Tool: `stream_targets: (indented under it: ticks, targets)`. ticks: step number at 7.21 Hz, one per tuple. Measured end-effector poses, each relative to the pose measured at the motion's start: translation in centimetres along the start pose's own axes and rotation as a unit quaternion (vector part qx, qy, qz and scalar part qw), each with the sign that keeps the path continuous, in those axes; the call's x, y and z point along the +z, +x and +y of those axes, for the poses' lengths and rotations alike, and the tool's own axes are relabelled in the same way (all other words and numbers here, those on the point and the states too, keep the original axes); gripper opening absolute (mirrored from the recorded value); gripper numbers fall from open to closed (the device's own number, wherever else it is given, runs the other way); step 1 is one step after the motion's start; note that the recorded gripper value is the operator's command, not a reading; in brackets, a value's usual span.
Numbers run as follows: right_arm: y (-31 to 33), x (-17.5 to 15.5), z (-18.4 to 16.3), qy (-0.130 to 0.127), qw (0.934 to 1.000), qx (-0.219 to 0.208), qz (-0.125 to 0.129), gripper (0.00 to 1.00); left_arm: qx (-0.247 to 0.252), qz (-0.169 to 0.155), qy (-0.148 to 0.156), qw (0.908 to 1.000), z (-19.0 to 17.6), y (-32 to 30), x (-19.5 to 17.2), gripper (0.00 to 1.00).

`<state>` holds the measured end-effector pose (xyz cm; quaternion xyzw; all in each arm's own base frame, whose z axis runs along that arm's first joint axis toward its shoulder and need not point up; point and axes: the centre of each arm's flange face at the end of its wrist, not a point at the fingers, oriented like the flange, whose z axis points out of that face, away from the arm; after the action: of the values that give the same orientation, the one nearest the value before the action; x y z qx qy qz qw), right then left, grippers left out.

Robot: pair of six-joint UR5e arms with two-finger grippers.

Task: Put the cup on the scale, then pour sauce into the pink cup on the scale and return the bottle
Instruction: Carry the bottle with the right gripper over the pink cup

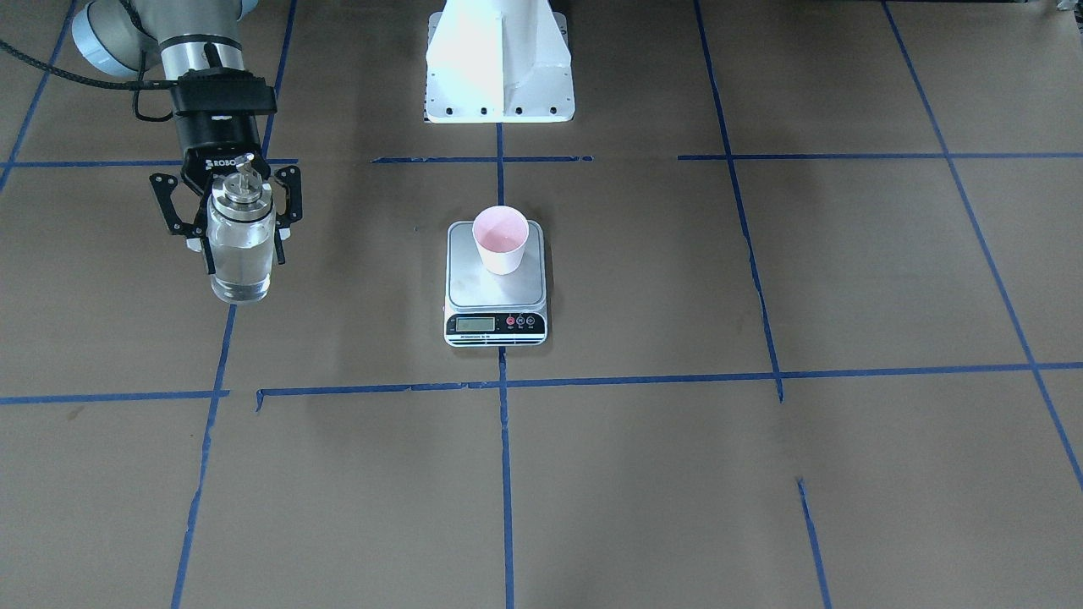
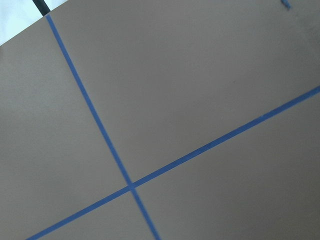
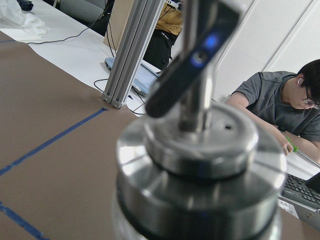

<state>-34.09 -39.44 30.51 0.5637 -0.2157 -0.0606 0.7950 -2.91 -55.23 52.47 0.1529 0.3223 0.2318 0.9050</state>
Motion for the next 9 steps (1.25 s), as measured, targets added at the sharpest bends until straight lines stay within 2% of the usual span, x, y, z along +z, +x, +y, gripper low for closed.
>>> stream_targets:
  ticks: [3,6,9]
  targets:
    - [-1.3,0.3,1.5,0.003,0.9962,-0.080,0.035,0.00,-0.008,0.010,-0.012,0.9998,2.2,-3.2,3.4,1.00]
    - [-8.3,-0.2,1.9,0.001,0.9845,-0.160,0.073,0.00,-0.018,0.012,-0.024,0.9995,3.5,-3.8,4.5,1.00]
    - [-15.5,0.3,3.4,0.007,0.9741,-0.205,0.095,0.00,-0.018,0.014,-0.024,0.9994,3.6,-3.7,4.7,1.00]
